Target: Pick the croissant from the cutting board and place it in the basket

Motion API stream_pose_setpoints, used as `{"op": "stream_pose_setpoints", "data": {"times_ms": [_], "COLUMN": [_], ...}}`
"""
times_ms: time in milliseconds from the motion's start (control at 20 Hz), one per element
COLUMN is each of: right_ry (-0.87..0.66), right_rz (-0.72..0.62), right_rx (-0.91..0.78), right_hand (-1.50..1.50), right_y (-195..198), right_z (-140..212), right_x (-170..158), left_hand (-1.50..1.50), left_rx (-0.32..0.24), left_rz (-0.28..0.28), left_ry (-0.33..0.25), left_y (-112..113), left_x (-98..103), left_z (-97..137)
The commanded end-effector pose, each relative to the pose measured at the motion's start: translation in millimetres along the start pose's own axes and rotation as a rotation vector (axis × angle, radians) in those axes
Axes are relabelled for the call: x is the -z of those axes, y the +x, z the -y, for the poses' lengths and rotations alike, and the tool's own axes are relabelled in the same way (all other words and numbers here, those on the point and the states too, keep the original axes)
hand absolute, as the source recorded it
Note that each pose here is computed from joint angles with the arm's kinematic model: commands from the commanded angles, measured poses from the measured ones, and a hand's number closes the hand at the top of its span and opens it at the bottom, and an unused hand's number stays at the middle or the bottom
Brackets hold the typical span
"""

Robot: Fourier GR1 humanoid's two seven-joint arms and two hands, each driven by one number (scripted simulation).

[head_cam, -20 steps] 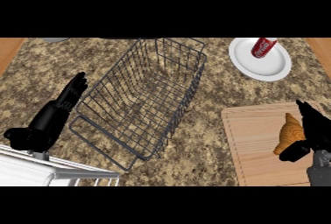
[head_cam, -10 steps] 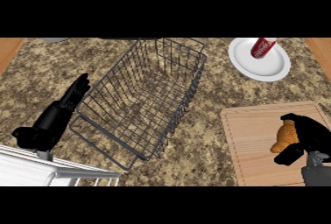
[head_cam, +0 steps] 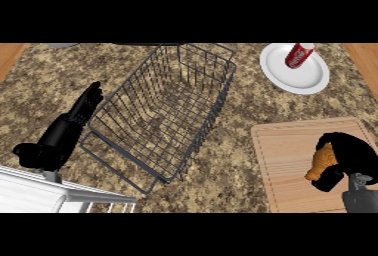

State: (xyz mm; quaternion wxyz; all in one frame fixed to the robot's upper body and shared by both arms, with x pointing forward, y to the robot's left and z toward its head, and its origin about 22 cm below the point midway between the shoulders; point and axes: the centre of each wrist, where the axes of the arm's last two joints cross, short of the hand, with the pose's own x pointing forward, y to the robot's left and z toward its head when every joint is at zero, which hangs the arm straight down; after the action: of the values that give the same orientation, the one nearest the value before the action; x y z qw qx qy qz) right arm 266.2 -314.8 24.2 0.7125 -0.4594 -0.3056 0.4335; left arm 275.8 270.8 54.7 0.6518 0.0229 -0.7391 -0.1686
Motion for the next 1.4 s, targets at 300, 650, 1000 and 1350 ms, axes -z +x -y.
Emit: {"op": "stream_pose_setpoints", "data": {"times_ms": [300,650,1000,1350], "right_ry": [-0.080,-0.168,-0.331,-0.472], "right_rz": [0.289,0.384,0.514,0.593], "right_rx": [0.040,0.132,0.498,0.684], "right_hand": [1.50,1.50,1.50,1.50], "right_y": [166,216,237,245], "right_z": [-29,-26,7,32], "right_x": [-85,-134,-186,-224], "left_hand": [0.00,0.00,0.00,0.00], "left_rx": [-0.011,-0.019,-0.023,-0.017], "left_rz": [0.036,0.050,0.047,0.028], "left_ry": [-0.053,-0.117,-0.112,-0.080], "left_y": [9,10,13,13], "left_x": [12,22,30,33], "left_z": [12,27,24,7]}}
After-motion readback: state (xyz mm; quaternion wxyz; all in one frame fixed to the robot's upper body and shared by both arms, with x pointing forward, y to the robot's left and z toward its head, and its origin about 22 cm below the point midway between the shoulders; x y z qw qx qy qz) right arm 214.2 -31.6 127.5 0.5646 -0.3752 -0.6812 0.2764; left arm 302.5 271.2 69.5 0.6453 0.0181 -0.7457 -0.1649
